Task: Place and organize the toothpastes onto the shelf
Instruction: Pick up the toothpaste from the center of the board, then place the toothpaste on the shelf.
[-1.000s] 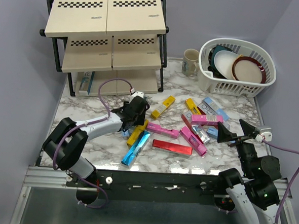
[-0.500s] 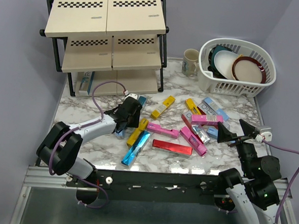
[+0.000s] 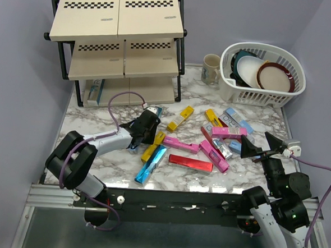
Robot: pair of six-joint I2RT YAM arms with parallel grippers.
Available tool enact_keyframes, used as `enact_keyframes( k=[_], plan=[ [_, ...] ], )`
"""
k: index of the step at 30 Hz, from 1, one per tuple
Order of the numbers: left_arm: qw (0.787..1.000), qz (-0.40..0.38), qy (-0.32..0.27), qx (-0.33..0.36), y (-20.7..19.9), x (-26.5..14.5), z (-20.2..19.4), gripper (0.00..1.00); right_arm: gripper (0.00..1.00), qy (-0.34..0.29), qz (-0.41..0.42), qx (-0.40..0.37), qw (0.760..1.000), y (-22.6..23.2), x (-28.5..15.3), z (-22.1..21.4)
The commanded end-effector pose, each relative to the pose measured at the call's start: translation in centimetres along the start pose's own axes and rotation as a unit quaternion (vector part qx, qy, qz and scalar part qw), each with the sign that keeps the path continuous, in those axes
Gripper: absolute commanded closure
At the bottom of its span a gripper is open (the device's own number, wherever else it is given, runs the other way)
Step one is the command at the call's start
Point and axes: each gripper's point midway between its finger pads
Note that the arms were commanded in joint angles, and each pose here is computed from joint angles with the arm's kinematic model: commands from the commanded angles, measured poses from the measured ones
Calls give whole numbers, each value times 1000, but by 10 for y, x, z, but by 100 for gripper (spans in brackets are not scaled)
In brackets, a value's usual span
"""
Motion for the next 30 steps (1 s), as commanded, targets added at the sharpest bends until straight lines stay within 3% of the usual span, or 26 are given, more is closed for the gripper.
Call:
enact_keyframes(
  k=[1, 3, 15, 22, 26, 30],
  plan=[
    [1000, -12, -20, 15, -13, -4, 13, 48, 0, -135, -29, 14, 990, -18, -50, 47],
    [999, -20, -27, 5, -16, -10, 16, 53, 0, -136, -28, 14, 990, -18, -50, 48],
    [982, -91, -129, -107, -14, -78, 62, 53, 0, -136, -24, 13, 990, -16, -51, 48],
    [939, -160, -175, -247, 23, -101, 78, 53, 0, -137, -20, 14, 990, -15, -51, 49],
    [921, -184, -172, -298, 39, -104, 78, 49, 0, -140, -15, 14, 990, -14, -52, 51],
    [888, -224, -170, -364, 51, -99, 83, 48, 0, -141, -10, 15, 990, -12, -53, 51]
  ],
)
Point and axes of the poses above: each gripper's point midway between its finger pads, its own x axis out along the fingers, its own y axis along the line the jaws close on, z = x × y, and after that the axes turned 13 degrees about -x, right-handed
